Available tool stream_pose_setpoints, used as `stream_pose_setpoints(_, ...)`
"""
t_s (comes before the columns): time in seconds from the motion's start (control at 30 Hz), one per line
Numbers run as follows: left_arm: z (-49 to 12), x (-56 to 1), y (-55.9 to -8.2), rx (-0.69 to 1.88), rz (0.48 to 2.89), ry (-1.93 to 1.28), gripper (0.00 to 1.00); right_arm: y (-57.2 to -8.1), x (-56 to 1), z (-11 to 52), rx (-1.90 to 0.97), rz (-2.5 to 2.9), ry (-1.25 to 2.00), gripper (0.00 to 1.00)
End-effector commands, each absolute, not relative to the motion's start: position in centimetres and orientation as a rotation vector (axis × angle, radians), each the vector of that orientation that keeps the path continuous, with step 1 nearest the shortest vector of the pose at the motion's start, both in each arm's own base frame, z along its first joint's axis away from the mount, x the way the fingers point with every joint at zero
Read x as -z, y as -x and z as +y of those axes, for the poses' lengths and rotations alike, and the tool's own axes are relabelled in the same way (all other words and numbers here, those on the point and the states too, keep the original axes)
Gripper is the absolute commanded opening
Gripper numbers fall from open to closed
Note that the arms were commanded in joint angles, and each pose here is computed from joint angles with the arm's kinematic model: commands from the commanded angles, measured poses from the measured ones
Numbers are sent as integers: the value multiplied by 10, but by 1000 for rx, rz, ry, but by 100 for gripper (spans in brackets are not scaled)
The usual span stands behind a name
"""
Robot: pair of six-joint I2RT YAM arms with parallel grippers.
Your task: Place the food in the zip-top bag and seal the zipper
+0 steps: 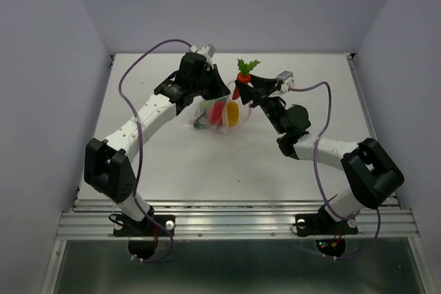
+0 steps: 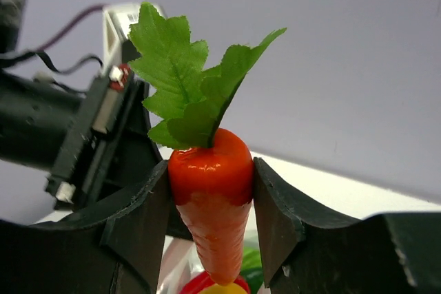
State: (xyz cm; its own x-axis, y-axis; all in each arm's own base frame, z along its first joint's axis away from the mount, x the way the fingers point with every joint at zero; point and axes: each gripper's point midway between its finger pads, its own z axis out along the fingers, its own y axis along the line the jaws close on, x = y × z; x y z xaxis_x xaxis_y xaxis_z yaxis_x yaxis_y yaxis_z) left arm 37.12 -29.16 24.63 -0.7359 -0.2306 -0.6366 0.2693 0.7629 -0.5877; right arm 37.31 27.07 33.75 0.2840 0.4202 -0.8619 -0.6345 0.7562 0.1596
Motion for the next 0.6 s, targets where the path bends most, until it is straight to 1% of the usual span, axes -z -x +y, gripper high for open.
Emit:
stream_pose_setpoints(0.0, -291, -296, -374, 935, 2111, -31, 0, -356, -377, 258, -682, 845, 162, 36)
stream_pose_setpoints(0.2, -288, -301, -374, 936, 2103, -26, 0, -368, -360, 257, -648, 834, 126, 39)
stream_pose_setpoints(0.37, -288, -300, -373, 940, 2109, -23, 0, -372, -362, 244, -640, 763, 26, 39)
stream_pose_setpoints(0.57, -287, -298, -376, 935, 2116, -20, 0, -376, -368, 251, -655, 744, 19, 39)
